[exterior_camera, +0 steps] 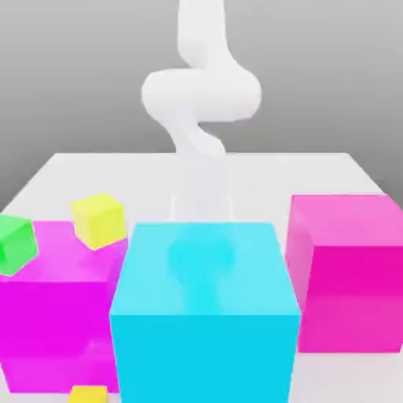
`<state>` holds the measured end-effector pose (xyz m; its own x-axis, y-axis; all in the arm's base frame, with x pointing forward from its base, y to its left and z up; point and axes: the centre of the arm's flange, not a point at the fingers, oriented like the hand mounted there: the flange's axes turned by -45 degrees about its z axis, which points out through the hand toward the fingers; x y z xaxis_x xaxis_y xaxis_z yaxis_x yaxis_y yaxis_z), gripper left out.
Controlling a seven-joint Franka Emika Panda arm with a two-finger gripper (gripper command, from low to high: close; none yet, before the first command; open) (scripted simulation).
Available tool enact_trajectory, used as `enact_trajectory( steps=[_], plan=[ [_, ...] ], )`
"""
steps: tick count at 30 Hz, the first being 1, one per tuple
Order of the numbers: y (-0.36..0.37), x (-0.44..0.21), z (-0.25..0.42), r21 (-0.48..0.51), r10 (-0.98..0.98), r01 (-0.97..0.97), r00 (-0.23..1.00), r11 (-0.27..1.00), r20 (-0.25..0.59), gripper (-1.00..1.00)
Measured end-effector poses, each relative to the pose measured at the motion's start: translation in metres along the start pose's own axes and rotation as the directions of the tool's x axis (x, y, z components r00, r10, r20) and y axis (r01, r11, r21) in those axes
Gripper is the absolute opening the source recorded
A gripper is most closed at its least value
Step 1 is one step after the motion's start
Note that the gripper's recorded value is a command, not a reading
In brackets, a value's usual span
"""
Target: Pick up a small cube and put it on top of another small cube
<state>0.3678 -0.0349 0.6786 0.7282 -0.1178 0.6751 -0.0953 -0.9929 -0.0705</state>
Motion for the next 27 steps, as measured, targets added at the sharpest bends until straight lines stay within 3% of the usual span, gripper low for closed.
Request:
enact_trajectory(
  steps=[6, 12, 18, 27],
  plan=[
    [0.109, -0.04, 0.105, -0.139, 0.358, -0.342, 0.926, 0.93, 0.119, 0.0],
    [0.221, -0.126, 0.175, -0.314, 0.699, -0.638, 0.701, 0.703, 0.14, 0.0],
    [0.299, -0.237, 0.21, -0.478, 0.92, -0.798, 0.388, 0.368, 0.062, 0.0],
    [0.318, -0.362, 0.239, -0.62, 0.991, -0.781, 0.008, -0.075, -0.13, 0.0]
  ],
)
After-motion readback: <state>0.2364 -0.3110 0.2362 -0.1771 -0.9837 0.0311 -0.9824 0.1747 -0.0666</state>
